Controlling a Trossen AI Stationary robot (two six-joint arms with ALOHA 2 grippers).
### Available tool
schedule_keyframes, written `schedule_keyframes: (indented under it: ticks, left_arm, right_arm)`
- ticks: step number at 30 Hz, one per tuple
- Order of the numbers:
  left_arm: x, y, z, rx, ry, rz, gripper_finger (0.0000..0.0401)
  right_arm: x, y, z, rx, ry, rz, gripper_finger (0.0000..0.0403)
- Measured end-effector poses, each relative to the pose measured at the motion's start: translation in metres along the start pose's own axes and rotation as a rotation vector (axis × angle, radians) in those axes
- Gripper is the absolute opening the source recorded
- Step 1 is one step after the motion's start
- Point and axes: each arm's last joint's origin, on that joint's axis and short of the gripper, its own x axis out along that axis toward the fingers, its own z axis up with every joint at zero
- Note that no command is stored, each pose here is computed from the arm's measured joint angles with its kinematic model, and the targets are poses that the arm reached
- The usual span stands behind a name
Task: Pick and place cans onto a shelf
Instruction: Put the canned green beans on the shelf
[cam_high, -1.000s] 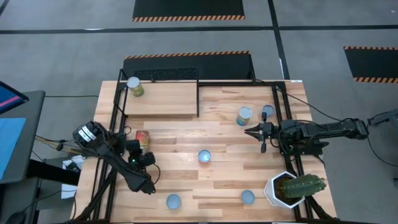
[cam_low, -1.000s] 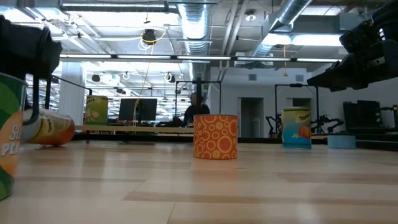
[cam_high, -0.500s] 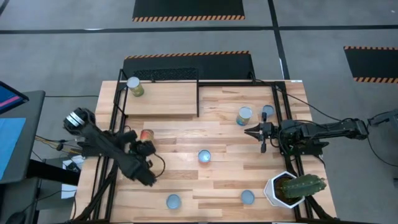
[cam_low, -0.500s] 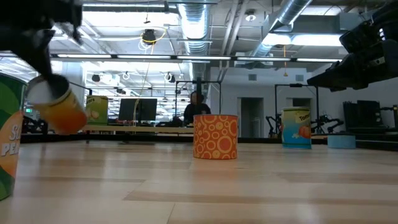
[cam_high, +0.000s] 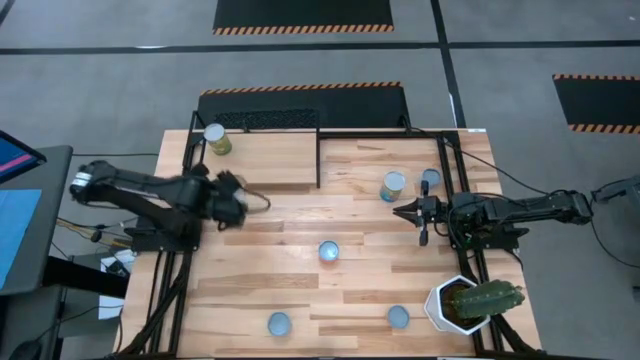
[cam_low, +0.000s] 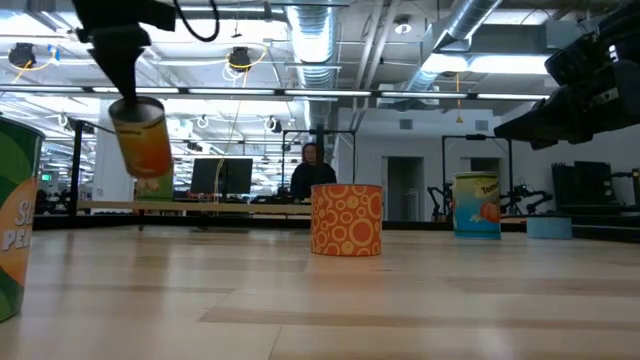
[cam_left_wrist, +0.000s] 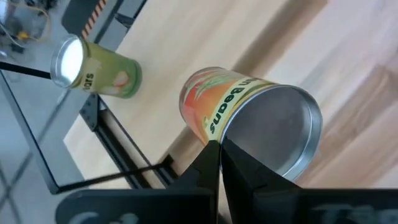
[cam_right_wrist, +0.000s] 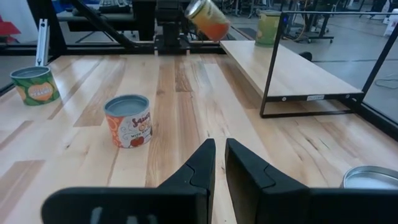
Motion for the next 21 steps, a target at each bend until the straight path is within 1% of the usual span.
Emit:
schedule_keyframes:
  ticks: [3, 5, 10, 16, 21]
  left_arm:
    - [0.003, 0.016, 0.010, -0.045, 0.015, -0.029, 0.0000]
    - [0.007, 0.026, 0.016, -0.059, 0.058, -0.037, 0.0000]
    - [0.022, 0.050, 0.031, -0.136, 0.153, -0.081, 0.0000]
    - [0.038, 0.075, 0.045, -0.201, 0.154, -0.118, 0.0000]
    - [0.052, 0.088, 0.050, -0.255, 0.208, -0.140, 0.0000]
  right_arm:
    - [0.000, 0.000, 0.000, 0.006, 0.000, 0.000, 0.0060]
    - [0.000, 0.000, 0.000, 0.006, -0.001, 0.000, 0.0060]
    - [0.000, 0.000, 0.000, 0.007, -0.003, 0.000, 0.0060]
    - [0.000, 0.000, 0.000, 0.007, -0.003, 0.000, 0.0060]
    - [0.000, 0.000, 0.000, 0.007, -0.003, 0.000, 0.0060]
